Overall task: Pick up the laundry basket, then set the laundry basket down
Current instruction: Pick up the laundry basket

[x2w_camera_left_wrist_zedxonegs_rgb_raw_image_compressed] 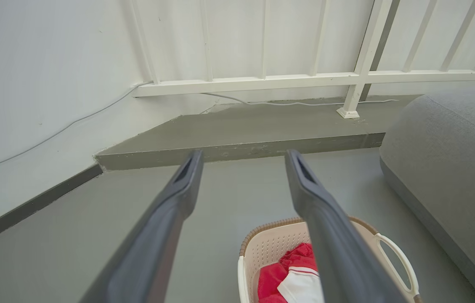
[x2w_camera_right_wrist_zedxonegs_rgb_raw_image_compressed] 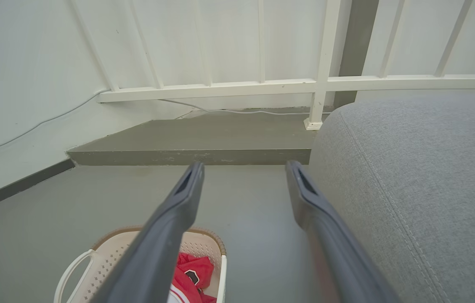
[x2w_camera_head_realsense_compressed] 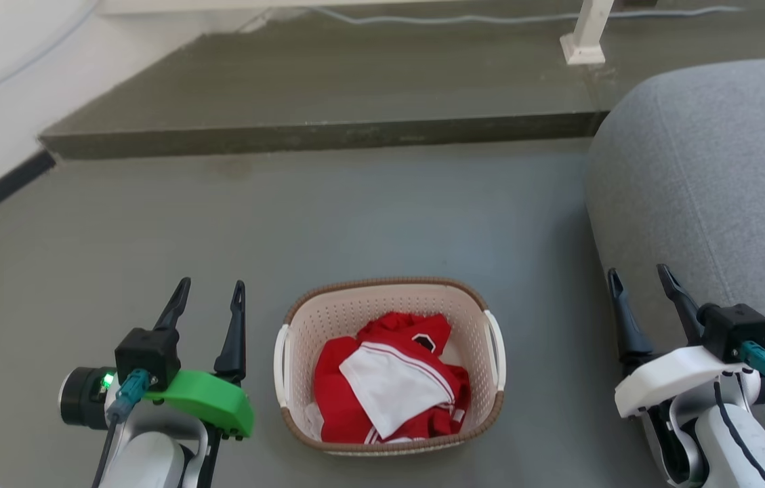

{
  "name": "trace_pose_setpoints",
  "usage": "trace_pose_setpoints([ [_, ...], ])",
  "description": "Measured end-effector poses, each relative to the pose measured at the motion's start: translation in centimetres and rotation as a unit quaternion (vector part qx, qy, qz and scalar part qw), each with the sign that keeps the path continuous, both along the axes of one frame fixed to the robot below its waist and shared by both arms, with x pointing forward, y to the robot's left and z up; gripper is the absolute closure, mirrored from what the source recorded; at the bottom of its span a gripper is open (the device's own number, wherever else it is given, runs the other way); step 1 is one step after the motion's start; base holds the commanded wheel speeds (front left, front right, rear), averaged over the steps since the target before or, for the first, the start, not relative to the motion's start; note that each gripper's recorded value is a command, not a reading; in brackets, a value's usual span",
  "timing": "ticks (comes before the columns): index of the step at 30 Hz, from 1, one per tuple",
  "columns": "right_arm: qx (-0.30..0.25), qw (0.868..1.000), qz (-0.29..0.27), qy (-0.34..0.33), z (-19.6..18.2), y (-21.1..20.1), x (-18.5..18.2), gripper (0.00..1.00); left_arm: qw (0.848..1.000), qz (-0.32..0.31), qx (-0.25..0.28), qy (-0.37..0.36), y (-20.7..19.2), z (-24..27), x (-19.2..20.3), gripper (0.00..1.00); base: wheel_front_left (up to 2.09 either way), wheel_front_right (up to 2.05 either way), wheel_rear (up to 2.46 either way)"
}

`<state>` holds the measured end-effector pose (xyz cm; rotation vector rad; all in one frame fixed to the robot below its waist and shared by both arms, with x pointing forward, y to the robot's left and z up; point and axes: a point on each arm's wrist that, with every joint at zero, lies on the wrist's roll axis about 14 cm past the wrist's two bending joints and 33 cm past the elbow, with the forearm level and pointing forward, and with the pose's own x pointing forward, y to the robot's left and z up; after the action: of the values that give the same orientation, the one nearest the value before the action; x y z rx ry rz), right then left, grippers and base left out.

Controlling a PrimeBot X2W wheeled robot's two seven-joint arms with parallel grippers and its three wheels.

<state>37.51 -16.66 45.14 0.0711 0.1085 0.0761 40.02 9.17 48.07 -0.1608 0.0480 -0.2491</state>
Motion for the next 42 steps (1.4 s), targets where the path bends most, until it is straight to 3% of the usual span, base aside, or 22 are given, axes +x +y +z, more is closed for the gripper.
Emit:
trace_pose_setpoints([
  [26, 0.018, 0.993, 0.019, 0.112, -9.1, 1.9, 4.6, 0.0, 0.99, -0.03, -0.008, 0.136, -1.9, -10.2, 5.3, 0.0, 0.0, 0.0, 0.0],
  [42, 0.012, 0.99, 0.051, 0.133, -14.7, 3.2, 10.9, 0.0, 0.972, -0.07, -0.013, 0.222, -3.6, -18.3, 10.1, 0.0, 0.0, 0.0, 0.0],
])
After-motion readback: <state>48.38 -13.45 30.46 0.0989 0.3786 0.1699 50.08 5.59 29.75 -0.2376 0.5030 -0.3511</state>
